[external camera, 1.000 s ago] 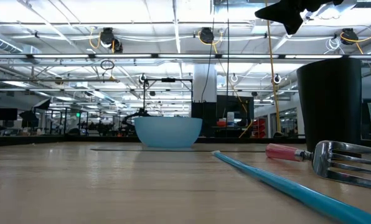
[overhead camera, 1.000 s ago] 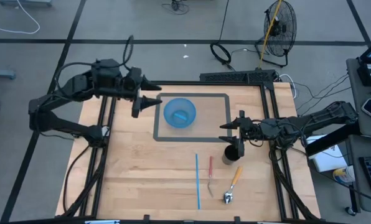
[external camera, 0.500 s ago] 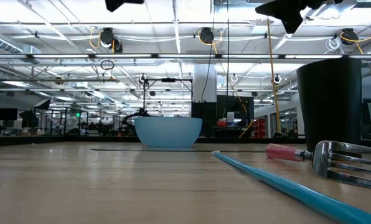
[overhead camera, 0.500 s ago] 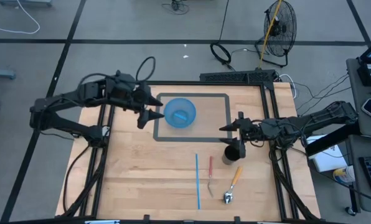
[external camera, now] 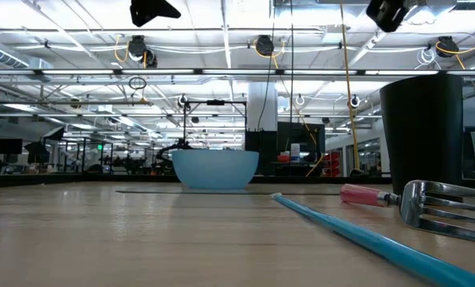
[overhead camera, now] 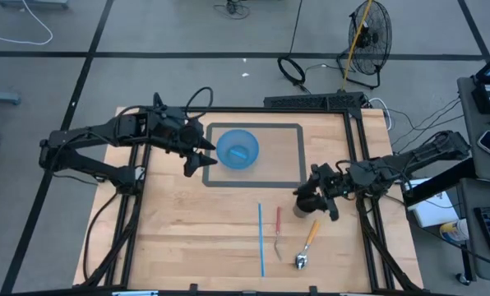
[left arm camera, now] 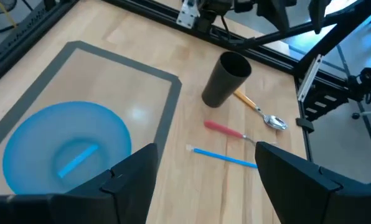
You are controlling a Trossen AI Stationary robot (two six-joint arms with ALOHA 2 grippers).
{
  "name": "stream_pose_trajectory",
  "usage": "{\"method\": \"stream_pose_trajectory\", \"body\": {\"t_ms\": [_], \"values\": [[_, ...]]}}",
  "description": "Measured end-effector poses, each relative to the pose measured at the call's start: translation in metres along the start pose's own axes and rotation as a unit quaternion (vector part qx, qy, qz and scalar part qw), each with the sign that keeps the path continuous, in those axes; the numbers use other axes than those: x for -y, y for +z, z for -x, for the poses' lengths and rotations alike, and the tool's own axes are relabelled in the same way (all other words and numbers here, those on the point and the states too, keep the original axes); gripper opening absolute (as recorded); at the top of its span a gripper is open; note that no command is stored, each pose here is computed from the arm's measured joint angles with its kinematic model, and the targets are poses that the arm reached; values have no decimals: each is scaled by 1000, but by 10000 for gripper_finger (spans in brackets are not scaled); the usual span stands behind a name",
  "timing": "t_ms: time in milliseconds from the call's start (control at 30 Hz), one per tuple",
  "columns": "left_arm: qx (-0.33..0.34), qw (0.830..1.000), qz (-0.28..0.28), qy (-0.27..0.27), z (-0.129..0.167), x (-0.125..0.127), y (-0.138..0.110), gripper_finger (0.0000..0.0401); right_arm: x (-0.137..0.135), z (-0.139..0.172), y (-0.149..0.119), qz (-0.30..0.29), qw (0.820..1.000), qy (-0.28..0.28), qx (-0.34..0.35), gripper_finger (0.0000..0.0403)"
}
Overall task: Pick & Place Utensil
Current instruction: Put the yellow spoon into the bowl
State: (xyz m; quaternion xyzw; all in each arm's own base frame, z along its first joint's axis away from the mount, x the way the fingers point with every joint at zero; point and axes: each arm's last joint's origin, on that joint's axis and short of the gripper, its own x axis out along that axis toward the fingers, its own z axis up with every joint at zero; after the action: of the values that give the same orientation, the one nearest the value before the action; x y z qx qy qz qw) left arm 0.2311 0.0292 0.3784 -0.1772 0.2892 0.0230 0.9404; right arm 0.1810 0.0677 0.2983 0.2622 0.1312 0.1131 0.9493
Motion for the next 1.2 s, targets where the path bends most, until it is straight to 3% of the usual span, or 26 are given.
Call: {"method": "stream_pose_trajectory", "body": {"t_ms": [400,800,1200], "values": [[7,1000,-15,15,0,-3,1,273,-19,-15,-30,-61,995,16,-80,148],[13,999,-9,30,2,-10,4,273,-33,-5,-59,-127,975,3,-180,132],[14,999,-8,35,2,-11,4,273,-39,-12,-101,-91,952,-49,-289,129]]}}
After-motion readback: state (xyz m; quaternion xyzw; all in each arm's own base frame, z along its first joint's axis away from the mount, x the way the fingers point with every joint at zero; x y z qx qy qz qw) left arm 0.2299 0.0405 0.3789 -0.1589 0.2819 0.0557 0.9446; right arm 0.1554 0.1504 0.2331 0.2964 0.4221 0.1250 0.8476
